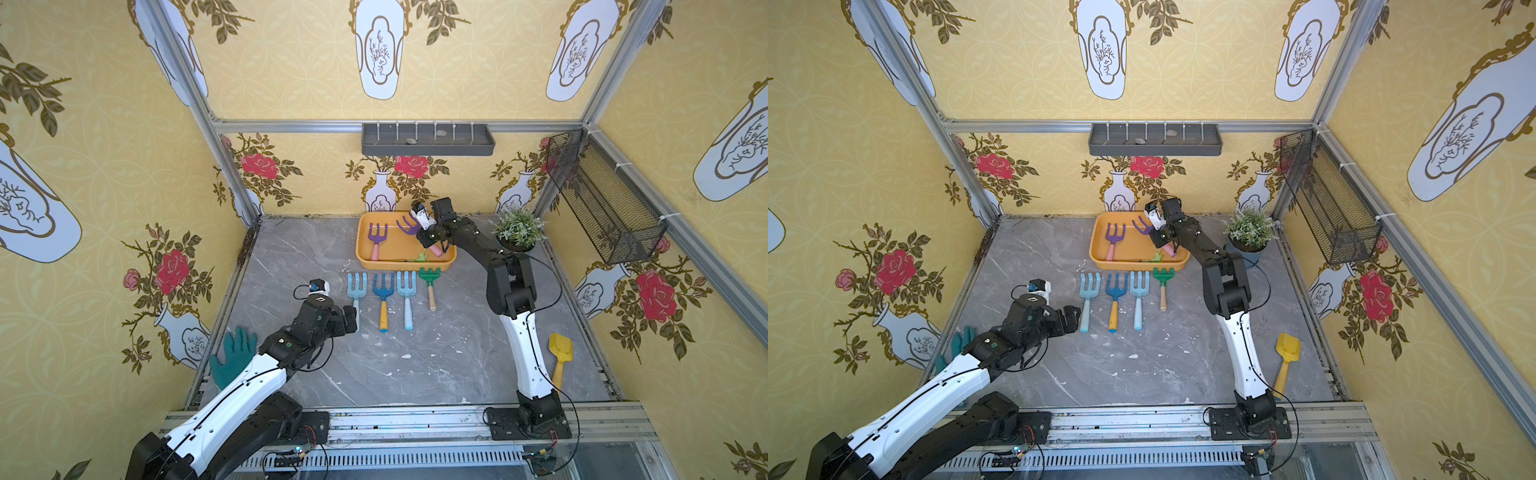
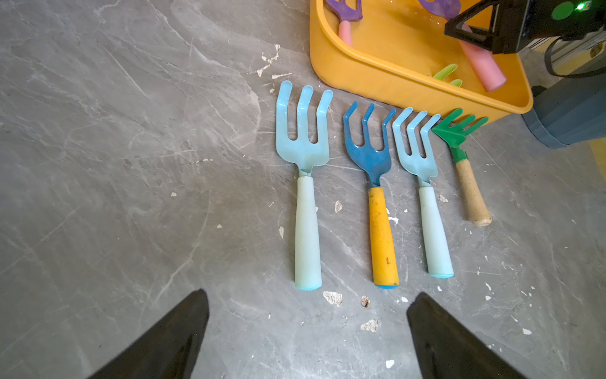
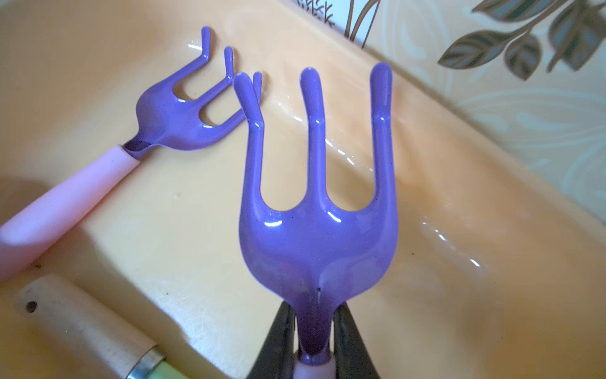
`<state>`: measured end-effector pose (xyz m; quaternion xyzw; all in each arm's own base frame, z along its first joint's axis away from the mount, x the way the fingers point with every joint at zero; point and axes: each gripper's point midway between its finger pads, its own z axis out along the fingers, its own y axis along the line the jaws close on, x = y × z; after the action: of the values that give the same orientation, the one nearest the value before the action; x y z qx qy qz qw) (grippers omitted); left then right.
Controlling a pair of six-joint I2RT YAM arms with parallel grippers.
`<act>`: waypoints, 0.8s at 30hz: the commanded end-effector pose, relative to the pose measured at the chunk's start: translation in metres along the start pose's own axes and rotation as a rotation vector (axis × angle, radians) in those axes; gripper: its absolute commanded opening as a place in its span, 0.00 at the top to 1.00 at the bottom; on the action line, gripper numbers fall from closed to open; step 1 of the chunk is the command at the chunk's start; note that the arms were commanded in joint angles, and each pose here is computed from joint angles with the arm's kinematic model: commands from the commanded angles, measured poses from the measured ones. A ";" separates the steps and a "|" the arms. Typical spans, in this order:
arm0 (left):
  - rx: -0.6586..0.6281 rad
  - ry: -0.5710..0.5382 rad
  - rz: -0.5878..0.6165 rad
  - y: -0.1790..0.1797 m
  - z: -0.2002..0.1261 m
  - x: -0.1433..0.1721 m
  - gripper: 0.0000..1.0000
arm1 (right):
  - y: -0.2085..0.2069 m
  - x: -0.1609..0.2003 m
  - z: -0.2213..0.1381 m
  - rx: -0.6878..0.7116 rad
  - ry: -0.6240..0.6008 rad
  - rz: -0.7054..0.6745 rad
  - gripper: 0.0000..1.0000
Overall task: Take the hand rake out of the storage box
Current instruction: Pick up the rake from the storage box.
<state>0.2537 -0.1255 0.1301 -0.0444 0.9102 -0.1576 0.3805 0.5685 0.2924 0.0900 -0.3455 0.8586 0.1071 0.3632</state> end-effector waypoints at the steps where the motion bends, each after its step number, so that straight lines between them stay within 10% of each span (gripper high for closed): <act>1: -0.006 0.007 -0.015 0.003 0.000 0.004 0.00 | -0.007 -0.027 -0.019 0.057 -0.089 0.028 0.98; 13: 0.039 -0.010 -0.045 0.008 -0.016 0.015 0.00 | 0.012 -0.047 -0.128 0.151 -0.173 0.272 1.00; 24: 0.096 0.012 -0.061 -0.007 -0.016 0.022 0.00 | 0.128 0.095 -0.205 0.200 -0.055 0.633 1.00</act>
<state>0.2284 -0.1281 0.1315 -0.0545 0.9011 -0.2076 0.3767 0.3426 0.2536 0.1602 -0.1044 0.9196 0.1386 0.3524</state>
